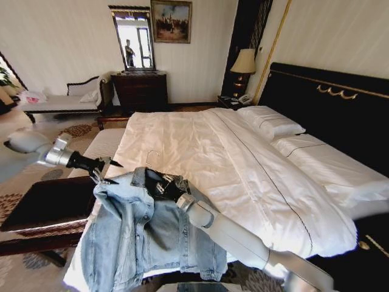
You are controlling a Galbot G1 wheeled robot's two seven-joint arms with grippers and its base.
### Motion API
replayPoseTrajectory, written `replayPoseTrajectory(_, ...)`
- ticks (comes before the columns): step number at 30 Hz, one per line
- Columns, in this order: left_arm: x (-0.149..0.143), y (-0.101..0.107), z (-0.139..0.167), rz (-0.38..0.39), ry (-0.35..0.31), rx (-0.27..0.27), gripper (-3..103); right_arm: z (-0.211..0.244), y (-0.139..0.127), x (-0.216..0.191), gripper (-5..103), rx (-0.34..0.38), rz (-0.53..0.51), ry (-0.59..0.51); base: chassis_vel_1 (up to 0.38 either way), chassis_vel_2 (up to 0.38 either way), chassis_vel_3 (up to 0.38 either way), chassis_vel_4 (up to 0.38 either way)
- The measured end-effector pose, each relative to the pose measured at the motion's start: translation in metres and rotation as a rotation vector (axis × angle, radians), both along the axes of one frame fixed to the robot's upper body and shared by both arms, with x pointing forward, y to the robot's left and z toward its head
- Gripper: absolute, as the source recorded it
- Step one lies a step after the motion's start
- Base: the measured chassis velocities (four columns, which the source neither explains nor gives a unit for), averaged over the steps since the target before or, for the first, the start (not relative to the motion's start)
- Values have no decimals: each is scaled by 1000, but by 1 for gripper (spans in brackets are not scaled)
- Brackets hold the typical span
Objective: Pick up the clothes from the bed and hang them on the clothes hanger.
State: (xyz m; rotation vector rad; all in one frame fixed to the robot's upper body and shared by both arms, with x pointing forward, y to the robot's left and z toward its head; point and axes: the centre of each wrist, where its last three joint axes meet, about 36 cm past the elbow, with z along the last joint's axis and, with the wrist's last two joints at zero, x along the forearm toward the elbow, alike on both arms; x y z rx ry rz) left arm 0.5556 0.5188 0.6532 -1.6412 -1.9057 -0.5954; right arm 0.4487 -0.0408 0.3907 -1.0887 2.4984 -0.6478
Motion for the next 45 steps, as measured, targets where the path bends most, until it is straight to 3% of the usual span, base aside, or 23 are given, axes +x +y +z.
replayPoseTrajectory(9,17,-2,-12,-4,20,56,100,11,-4,-8,27,24,11,0,0,0,0,0)
replayPoseTrajectory(17,26,-10,-27,-6,30,51,101,8,-4,-9,27,22,16,-7,0,0,0,0)
replayPoseTrajectory(19,27,-11,-29,-7,32,45,97,7,-2,-9,27,23,18,-7,0,0,0,0)
replayPoseTrajectory(22,29,-12,-33,-3,27,15,82,4,1,-8,27,24,20,-5,0,0,0,0)
replayPoseTrajectory(24,29,-12,-34,-2,28,11,82,4,1,-8,27,23,19,-5,0,0,0,0)
replayPoseTrajectory(25,28,-10,-35,-6,33,7,71,2,1,-7,27,21,19,-4,0,0,0,0)
replayPoseTrajectory(28,24,-6,-40,-4,40,3,66,1,1,-7,27,19,19,-1,0,0,0,0)
replayPoseTrajectory(32,17,-3,-51,2,39,-11,44,-3,3,-9,27,11,26,3,0,0,0,0)
replayPoseTrajectory(35,15,-2,-54,4,36,-16,39,-5,4,-10,27,7,30,5,0,0,0,0)
replayPoseTrajectory(37,14,-1,-54,6,32,-18,27,-7,5,-10,27,6,32,7,0,0,0,0)
replayPoseTrajectory(40,13,1,-54,12,29,-19,22,-8,7,-9,27,7,32,9,0,0,0,0)
replayPoseTrajectory(45,9,3,-55,20,20,-22,22,-10,12,-10,27,12,32,11,0,0,0,0)
